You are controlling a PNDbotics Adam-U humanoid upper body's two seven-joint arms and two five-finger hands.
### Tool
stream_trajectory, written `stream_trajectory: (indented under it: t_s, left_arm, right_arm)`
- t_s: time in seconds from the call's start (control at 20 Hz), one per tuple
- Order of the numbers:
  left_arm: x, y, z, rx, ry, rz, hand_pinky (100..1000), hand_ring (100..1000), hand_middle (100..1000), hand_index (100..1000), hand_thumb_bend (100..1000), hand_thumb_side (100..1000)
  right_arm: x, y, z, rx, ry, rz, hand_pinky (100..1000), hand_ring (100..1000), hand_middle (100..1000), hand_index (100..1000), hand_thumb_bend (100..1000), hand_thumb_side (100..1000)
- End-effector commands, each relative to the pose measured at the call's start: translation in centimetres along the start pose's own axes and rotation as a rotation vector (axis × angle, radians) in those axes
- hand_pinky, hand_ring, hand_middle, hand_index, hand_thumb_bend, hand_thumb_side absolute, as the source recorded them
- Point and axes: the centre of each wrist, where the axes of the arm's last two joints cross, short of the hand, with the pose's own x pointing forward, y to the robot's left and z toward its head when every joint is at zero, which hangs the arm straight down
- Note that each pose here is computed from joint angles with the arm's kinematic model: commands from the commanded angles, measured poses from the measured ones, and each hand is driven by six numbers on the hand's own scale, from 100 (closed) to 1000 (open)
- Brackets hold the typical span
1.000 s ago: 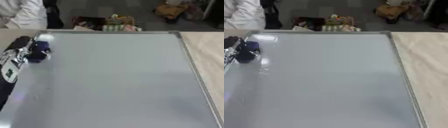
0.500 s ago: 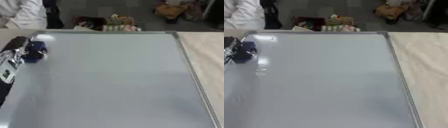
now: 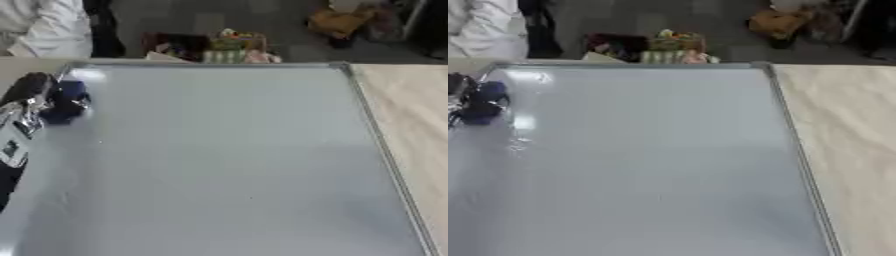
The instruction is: Wipe the whiteboard clean with a brush.
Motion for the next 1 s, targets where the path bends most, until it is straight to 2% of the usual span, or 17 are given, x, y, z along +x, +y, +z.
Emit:
stream_trajectory:
  t_s: [0.05,0.35,1.0]
  left_arm:
    - [0.1,0.8,-0.2,0.029,0.008,0.027,379,448,291,588,100,485]
    - [0.9,1.2,-0.3,0.061,0.003,0.03,377,446,284,589,100,493]
    - [1.4,0.7,-0.2,0.1,-0.014,-0.12,390,456,301,576,136,465]
  right_arm:
    - [0.5,-0.2,-0.5,0.002,-0.025,0.0,833,789,676,840,100,1000]
    - [0.6,0.0,-0.7,0.007,-0.033,-0.005,833,789,676,840,100,1000]
    - [0.7,0.1,-0.8,0.002,-0.035,-0.013,833,788,671,840,100,1000]
